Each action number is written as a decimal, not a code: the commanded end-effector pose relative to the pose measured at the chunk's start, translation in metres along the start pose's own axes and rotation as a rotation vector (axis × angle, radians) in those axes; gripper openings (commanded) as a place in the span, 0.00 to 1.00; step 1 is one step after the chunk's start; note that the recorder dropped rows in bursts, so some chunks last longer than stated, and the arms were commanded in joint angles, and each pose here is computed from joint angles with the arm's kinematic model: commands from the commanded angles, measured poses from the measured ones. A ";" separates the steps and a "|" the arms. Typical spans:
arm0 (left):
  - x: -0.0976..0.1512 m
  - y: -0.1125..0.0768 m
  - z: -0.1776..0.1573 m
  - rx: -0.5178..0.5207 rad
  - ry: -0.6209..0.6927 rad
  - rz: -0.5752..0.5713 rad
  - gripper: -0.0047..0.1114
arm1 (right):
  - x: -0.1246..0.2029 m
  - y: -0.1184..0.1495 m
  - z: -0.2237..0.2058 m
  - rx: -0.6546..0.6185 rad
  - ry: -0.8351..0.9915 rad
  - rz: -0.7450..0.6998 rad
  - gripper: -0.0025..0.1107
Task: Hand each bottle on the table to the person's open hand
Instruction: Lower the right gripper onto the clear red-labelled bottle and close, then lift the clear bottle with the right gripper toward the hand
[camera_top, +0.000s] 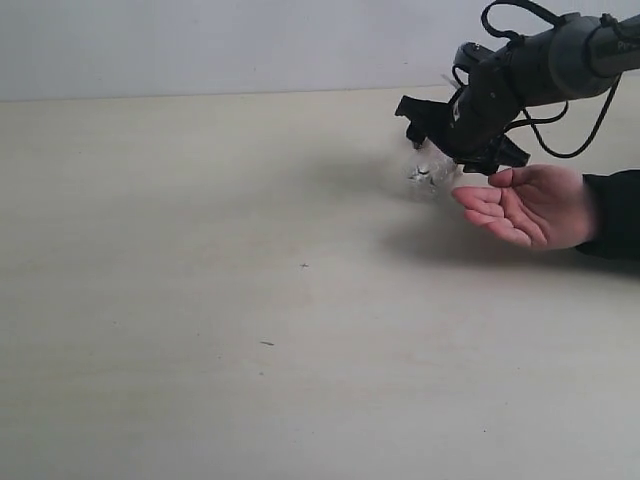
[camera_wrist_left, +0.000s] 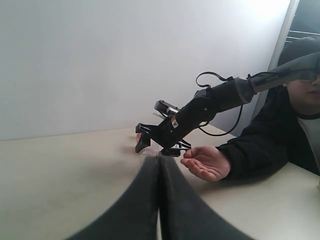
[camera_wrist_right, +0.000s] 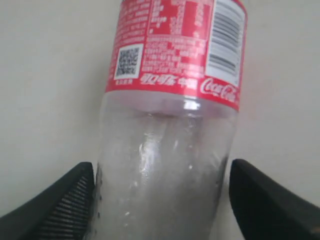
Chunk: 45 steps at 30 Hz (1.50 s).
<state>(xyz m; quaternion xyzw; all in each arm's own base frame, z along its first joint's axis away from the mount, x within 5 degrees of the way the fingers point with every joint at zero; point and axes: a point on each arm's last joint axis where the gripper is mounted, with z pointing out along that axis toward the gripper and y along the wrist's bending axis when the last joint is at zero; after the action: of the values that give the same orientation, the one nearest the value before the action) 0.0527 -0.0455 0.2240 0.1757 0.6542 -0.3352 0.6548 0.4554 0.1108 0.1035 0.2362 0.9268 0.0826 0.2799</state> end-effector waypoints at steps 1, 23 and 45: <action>0.001 0.000 -0.001 -0.001 -0.001 -0.007 0.04 | -0.002 0.001 0.000 0.002 -0.005 -0.004 0.57; 0.001 0.000 -0.001 -0.001 -0.001 -0.007 0.04 | -0.052 0.027 -0.106 -0.103 -0.132 -0.148 0.02; 0.001 0.000 -0.001 -0.001 -0.001 -0.007 0.04 | -0.045 -0.035 -0.333 0.044 -0.161 -0.567 0.02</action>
<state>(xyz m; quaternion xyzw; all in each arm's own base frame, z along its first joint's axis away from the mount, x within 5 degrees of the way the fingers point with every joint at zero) 0.0527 -0.0455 0.2240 0.1757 0.6542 -0.3352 0.6548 0.3108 0.0570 0.3831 -0.0095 0.9405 -0.0481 0.3364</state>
